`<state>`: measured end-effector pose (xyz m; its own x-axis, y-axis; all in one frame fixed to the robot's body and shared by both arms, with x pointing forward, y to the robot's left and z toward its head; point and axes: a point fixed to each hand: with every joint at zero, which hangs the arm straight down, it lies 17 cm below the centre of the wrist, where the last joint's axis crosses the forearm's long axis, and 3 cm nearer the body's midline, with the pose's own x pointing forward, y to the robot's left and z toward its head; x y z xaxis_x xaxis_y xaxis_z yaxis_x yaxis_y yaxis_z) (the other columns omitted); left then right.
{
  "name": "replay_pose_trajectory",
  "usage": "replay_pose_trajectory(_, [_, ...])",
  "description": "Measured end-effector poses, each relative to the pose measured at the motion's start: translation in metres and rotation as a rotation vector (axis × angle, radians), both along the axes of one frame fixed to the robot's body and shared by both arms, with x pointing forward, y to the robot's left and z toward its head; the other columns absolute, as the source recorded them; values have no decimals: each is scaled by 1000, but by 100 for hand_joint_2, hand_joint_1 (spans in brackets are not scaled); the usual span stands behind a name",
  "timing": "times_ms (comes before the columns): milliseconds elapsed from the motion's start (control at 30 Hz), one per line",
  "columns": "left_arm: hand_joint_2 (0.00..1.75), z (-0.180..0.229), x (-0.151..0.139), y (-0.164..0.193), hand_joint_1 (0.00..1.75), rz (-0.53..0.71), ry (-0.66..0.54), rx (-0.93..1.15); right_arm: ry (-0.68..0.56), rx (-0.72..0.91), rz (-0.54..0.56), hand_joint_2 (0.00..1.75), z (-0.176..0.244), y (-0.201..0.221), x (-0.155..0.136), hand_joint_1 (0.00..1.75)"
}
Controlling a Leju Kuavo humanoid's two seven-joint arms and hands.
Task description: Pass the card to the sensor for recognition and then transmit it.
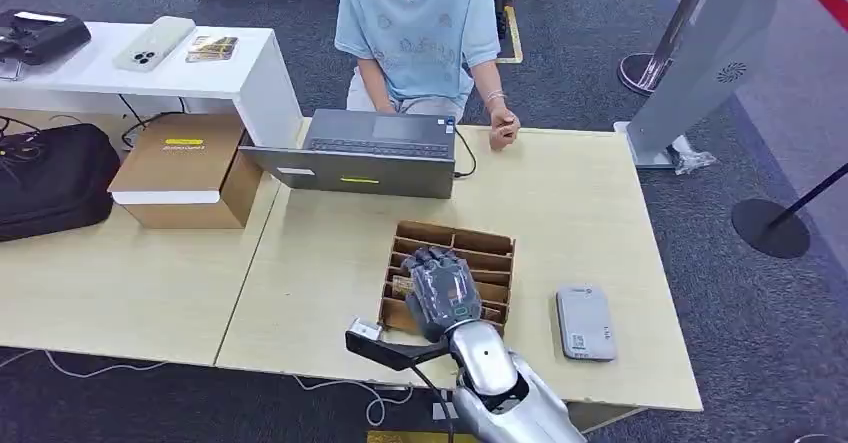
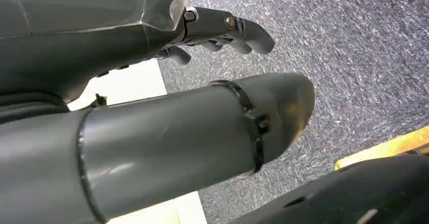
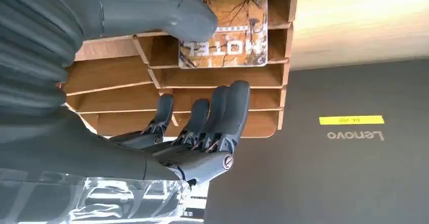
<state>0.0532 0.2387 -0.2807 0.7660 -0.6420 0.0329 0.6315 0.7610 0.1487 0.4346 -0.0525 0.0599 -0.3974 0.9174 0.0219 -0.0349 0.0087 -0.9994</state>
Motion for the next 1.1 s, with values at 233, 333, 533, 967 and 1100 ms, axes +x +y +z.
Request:
replay_pose_trajectory(233, [0, 0, -1, -1, 0, 0, 3, -3, 13, -15, -5, 175, -6, 0, 0, 86])
replay_pose_trajectory(333, [0, 0, -1, -1, 0, 0, 3, -3, 17, -22, -7, 175, -9, -1, 0, 91])
replay_pose_trajectory(533, [0, 0, -1, -1, 0, -1, 3, -3, 22, -35, -6, 175, -12, -1, 0, 141])
replay_pose_trajectory(967, [0, 0, 0, 0, 0, 0, 2, -2, 19, -22, -7, 175, -7, -1, 4, 173])
replay_pose_trajectory(1100, [0, 0, 0, 0, 0, 0, 1, -1, 18, 10, 4, 175, -5, 2, 3, 169])
